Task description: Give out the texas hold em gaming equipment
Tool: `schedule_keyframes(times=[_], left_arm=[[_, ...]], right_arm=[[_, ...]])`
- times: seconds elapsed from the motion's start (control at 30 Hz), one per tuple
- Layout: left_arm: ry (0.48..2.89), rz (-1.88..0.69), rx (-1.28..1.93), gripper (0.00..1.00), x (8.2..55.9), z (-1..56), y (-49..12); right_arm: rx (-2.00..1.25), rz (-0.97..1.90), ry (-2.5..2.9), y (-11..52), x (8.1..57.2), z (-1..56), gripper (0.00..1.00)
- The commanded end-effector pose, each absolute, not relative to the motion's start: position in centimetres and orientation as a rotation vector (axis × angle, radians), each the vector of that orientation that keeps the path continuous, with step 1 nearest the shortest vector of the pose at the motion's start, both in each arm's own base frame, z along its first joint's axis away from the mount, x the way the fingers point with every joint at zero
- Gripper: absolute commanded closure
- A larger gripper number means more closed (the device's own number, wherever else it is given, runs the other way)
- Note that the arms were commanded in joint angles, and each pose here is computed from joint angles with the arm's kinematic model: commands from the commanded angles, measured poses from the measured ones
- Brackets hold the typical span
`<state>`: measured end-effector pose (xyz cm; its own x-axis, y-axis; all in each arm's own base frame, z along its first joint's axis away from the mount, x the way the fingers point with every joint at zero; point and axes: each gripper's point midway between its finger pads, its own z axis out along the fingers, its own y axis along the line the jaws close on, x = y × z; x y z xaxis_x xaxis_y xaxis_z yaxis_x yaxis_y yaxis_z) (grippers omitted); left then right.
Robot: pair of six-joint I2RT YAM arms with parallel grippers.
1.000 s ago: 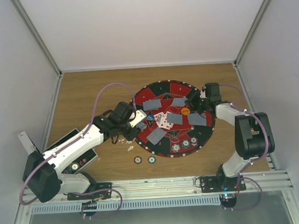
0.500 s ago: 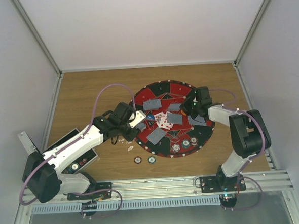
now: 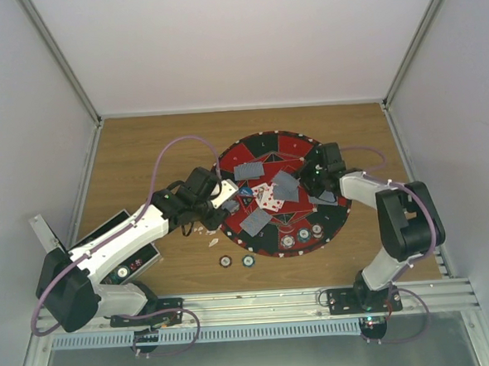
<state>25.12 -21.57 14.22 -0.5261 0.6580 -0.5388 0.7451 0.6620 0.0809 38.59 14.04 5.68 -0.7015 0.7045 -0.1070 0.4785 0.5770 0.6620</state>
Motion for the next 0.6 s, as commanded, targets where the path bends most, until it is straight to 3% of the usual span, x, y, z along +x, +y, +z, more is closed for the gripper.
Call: schedule_keyframes(times=[0.0,0.13,0.23,0.33,0.57], left_arm=[[2.31,-0.182,0.996,0.46,26.3,14.9,-21.5],[2.373,-0.142,0.849,0.47,27.7,14.5,-20.2],[2.442,-0.113,0.65,0.46,29.3,14.1,-17.9],[2.52,-0.045,0.438,0.46,31.0,13.2,-15.0],[2.639,0.004,-0.027,0.46,32.6,9.5,-9.3]], right_arm=[[0.91,0.805,2.413,13.4,38.7,8.3,0.44],[0.867,0.72,2.376,12.0,38.5,10.7,0.16],[0.813,0.637,2.336,10.7,38.8,12.8,0.05],[0.733,0.508,2.317,9.0,39.2,14.6,0.01],[0.689,0.303,2.281,4.5,39.3,16.6,0.0]])
